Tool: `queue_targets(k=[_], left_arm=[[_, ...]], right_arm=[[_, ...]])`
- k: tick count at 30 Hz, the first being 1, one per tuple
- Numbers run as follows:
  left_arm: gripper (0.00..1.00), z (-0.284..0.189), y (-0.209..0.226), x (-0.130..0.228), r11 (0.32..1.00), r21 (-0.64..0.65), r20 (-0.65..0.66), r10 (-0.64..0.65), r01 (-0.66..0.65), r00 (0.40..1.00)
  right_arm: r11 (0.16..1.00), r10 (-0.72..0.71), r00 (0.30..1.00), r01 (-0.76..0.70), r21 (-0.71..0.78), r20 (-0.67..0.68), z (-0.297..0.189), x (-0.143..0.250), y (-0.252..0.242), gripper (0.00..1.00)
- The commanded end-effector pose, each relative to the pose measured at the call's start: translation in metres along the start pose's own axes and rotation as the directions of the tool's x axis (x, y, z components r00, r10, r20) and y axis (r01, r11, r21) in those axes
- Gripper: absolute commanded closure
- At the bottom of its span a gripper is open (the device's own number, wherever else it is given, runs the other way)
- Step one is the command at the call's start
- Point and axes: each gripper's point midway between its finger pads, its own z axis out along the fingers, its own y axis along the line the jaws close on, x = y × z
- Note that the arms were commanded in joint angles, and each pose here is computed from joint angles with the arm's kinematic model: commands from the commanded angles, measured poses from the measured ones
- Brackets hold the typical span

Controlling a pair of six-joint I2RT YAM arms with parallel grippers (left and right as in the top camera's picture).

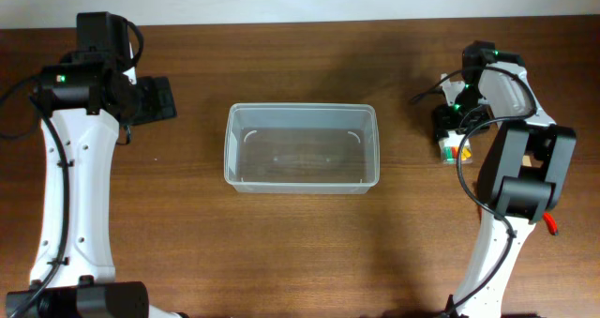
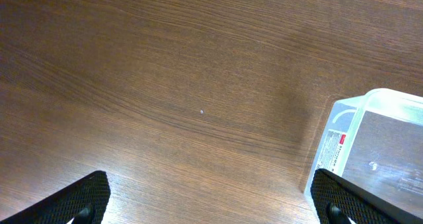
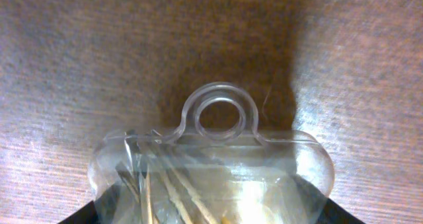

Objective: Pack container
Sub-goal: 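Lift the pin box and carry it left over the container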

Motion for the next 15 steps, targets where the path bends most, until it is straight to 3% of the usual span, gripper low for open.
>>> queue_targets(k=[1, 15], left_arm=[[0.01, -0.007, 0.004, -0.004, 1.0, -0.012, 0.023, -0.002, 0.003, 1.0], [0.01, -0.007, 0.004, -0.004, 1.0, -0.012, 0.023, -0.003, 0.003, 1.0]], right_arm=[[1.0, 0.013, 0.998, -0.014, 0.006, 0.054, -0.022, -0.02, 0.0, 0.38], [0.998, -0.025, 0.983, 0.036, -0.057, 0.183, -0.131, -0.039, 0.033, 0.38]])
